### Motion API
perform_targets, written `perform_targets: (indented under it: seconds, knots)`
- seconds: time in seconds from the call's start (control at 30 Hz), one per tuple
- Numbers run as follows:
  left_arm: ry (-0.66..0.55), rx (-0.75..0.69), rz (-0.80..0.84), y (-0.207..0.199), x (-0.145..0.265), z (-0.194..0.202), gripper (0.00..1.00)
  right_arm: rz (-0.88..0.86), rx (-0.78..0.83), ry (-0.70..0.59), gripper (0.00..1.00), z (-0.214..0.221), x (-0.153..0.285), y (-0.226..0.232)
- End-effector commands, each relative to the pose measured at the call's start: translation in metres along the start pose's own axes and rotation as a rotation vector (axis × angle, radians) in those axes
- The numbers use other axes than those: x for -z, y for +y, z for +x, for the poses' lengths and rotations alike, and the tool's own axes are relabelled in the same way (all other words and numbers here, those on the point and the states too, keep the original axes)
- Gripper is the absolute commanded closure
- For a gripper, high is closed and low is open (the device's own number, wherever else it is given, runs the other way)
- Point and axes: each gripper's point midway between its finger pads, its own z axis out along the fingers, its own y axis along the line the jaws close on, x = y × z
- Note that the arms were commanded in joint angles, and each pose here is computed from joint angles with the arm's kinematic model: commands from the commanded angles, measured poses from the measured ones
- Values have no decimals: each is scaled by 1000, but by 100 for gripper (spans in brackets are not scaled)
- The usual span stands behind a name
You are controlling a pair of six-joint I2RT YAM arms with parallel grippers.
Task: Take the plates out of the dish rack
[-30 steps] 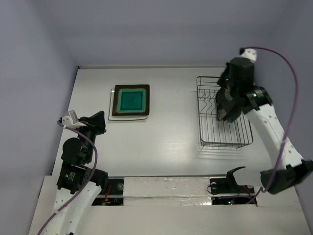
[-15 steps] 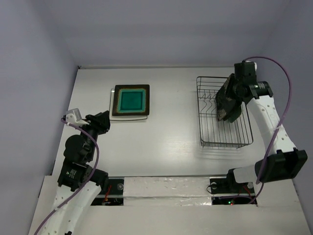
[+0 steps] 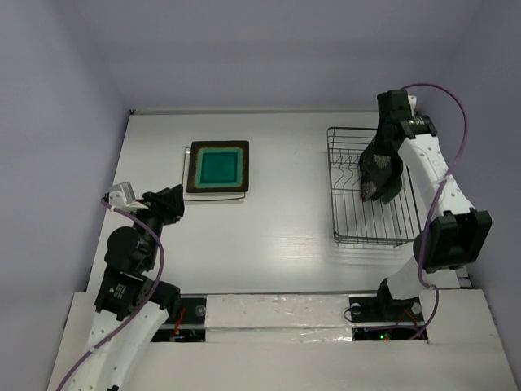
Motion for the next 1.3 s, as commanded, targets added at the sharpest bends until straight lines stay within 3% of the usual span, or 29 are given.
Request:
perform_targets:
  seconds: [0.0, 0.2, 0.53, 0.93, 1.27]
  knots:
    - [-47, 2, 36, -8, 1, -11, 61, 69, 40, 8, 53, -3, -8, -10]
    - [-41, 2, 33, -8, -1, -10, 60, 75, 69, 27, 63, -3, -24, -2]
    - [-43, 4, 34, -8, -1, -10, 60, 117, 105, -20, 100, -16, -18, -13]
    - [-39, 3, 32, -7, -3, -8, 60, 147, 82, -214, 100, -57, 41, -39]
    - [-38, 4, 31, -7, -3, -7, 59, 75, 9, -380, 100, -103, 126, -28]
